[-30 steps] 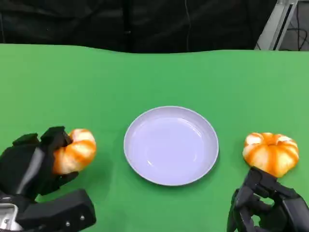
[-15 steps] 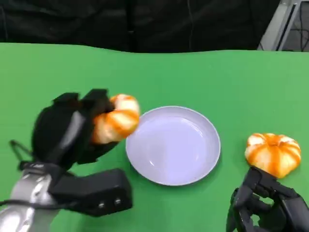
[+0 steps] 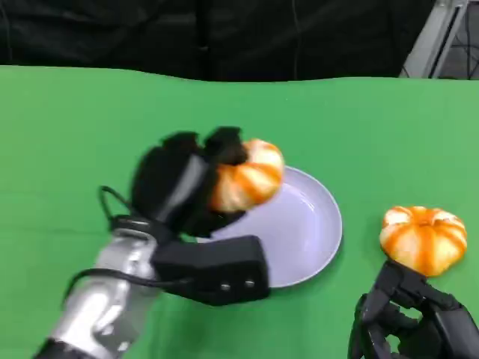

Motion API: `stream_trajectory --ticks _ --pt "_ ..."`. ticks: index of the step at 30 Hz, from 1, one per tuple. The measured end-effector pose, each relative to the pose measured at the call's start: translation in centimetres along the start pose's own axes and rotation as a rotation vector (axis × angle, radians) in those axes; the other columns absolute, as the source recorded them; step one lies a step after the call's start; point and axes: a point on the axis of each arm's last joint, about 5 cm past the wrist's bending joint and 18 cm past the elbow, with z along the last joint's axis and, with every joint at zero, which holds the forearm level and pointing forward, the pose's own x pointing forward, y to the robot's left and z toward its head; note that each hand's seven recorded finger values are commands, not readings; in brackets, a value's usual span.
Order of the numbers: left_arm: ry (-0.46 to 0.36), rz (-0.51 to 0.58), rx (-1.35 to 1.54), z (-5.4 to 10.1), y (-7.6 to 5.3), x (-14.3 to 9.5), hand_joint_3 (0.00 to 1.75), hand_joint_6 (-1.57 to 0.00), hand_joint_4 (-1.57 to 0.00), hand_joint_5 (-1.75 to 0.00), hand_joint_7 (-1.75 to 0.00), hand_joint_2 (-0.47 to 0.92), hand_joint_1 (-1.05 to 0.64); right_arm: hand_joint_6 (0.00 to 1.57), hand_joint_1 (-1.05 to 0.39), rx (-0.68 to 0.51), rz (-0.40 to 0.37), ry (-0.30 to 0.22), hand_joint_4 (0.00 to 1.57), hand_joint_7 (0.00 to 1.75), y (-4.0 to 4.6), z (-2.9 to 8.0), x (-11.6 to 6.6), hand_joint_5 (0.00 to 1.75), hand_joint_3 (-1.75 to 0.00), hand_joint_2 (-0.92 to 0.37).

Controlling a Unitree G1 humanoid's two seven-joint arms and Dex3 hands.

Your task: Grasp the bread from the table and place it into the plate.

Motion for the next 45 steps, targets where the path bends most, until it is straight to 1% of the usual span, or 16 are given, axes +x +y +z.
stream_trajectory --ticks 4,11,12,14,15,16,17,18,19,20,22,23,26,30,36,45 --pt "0.018 -0.062 -0.036 0.2 -1.6 -0.1 0.58 -0.60 -0.75 -1.75 -1.75 0.73 -0.05 0.70 -0.12 0.000 -0.001 0.001 0.85 1.68 0.10 0.0 0.0 1.75 -1.24 -0.56" --pt "0.046 -0.131 -0.066 -0.1 -2.4 0.3 0.45 -0.60 -0.77 -1.75 -1.75 0.80 -0.06 0.70 -0.13 -0.007 0.001 0.002 0.85 1.68 0.35 -0.1 0.1 1.75 -1.24 -0.56" --pt "0.046 -0.133 -0.066 -0.1 -2.4 0.3 0.40 -0.65 -0.73 -1.75 -1.66 0.84 -0.05 0.70 -0.13 -0.007 0.002 0.002 0.85 1.68 0.37 -0.1 0.1 1.75 -1.24 -0.56" --pt "0.035 -0.158 -0.096 0.0 -2.5 0.5 0.37 -0.68 -0.71 -1.75 -1.60 0.87 -0.04 0.70 -0.13 -0.006 0.002 0.001 0.85 1.68 0.38 -0.1 0.1 1.75 -1.24 -0.56" --pt "0.027 -0.176 -0.109 0.0 -2.5 0.7 0.46 -0.66 -0.61 -1.03 -0.89 0.90 -0.29 0.70 -0.13 -0.006 0.002 0.000 0.85 1.69 0.38 0.0 0.1 1.75 -1.24 -0.56" --pt "0.019 -0.211 -0.128 0.0 -2.4 0.8 0.49 -0.73 -0.65 -0.65 -0.49 0.91 -0.37 0.70 -0.13 -0.007 0.002 0.000 0.86 1.69 0.38 0.0 0.1 1.75 -1.24 -0.56" --pt "0.004 -0.257 -0.142 -0.1 -2.3 0.8 0.51 -0.78 -0.67 -0.44 -0.28 0.91 -0.42 0.70 -0.13 -0.008 0.001 0.000 0.86 1.69 0.38 0.0 0.1 1.75 -1.24 -0.56" --pt "-0.006 -0.303 -0.152 -0.2 -2.1 0.8 0.69 -0.57 -0.40 -0.18 -0.12 0.92 -0.69 0.70 -0.13 -0.009 0.000 0.000 0.85 1.69 0.38 0.0 0.1 1.75 -1.24 -0.56" --pt "-0.011 -0.351 -0.157 -0.3 -2.0 0.7 0.76 -0.50 -0.30 -0.10 -0.06 0.92 -0.79 0.70 -0.13 -0.010 -0.002 0.001 0.85 1.69 0.38 0.0 0.0 1.75 -1.25 -0.56" --pt "-0.019 -0.394 -0.150 -0.5 -1.8 0.7 0.81 -0.46 -0.24 -0.04 -0.03 0.92 -0.84 0.70 -0.13 -0.010 -0.002 0.002 0.85 1.69 0.37 -0.1 0.0 1.75 -1.25 -0.56" --pt "-0.033 -0.439 -0.140 -0.6 -1.3 0.7 0.83 -0.44 -0.21 -0.01 -0.01 0.92 -0.87 0.70 -0.13 -0.010 -0.002 0.002 0.85 1.68 0.36 0.0 0.0 1.75 -1.25 -0.56" --pt "-0.037 -0.444 -0.142 -0.6 -1.1 0.8 0.89 -0.28 -0.09 -0.01 0.00 0.92 -0.96 0.70 -0.12 -0.010 -0.002 0.002 0.85 1.68 0.36 0.0 0.0 1.75 -1.25 -0.55" --pt "-0.068 -0.428 -0.119 -0.3 -0.3 0.6 0.92 -0.18 -0.01 0.00 0.00 0.92 -1.03 0.70 -0.12 -0.008 0.000 0.000 0.85 1.68 0.36 0.0 0.0 1.75 -1.26 -0.55" --pt "-0.110 -0.393 -0.115 0.5 0.3 0.5 0.89 -0.16 0.00 0.00 0.00 0.92 -1.03 0.71 -0.11 -0.009 0.000 0.000 0.84 1.67 0.35 0.0 0.0 1.75 -1.26 -0.55" --pt "-0.083 -0.388 -0.134 0.4 0.3 -0.1 0.86 -0.16 0.00 0.00 0.00 0.92 -1.02 0.71 -0.11 -0.014 -0.001 -0.002 0.84 1.66 0.26 0.1 0.0 1.75 -1.26 -0.56" --pt "-0.073 -0.321 -0.224 0.2 1.3 -1.1 0.82 -0.21 0.00 0.00 -0.02 0.92 -0.96 0.71 -0.12 -0.015 -0.001 -0.002 0.84 1.66 0.24 0.1 0.0 1.75 -1.25 -0.56"
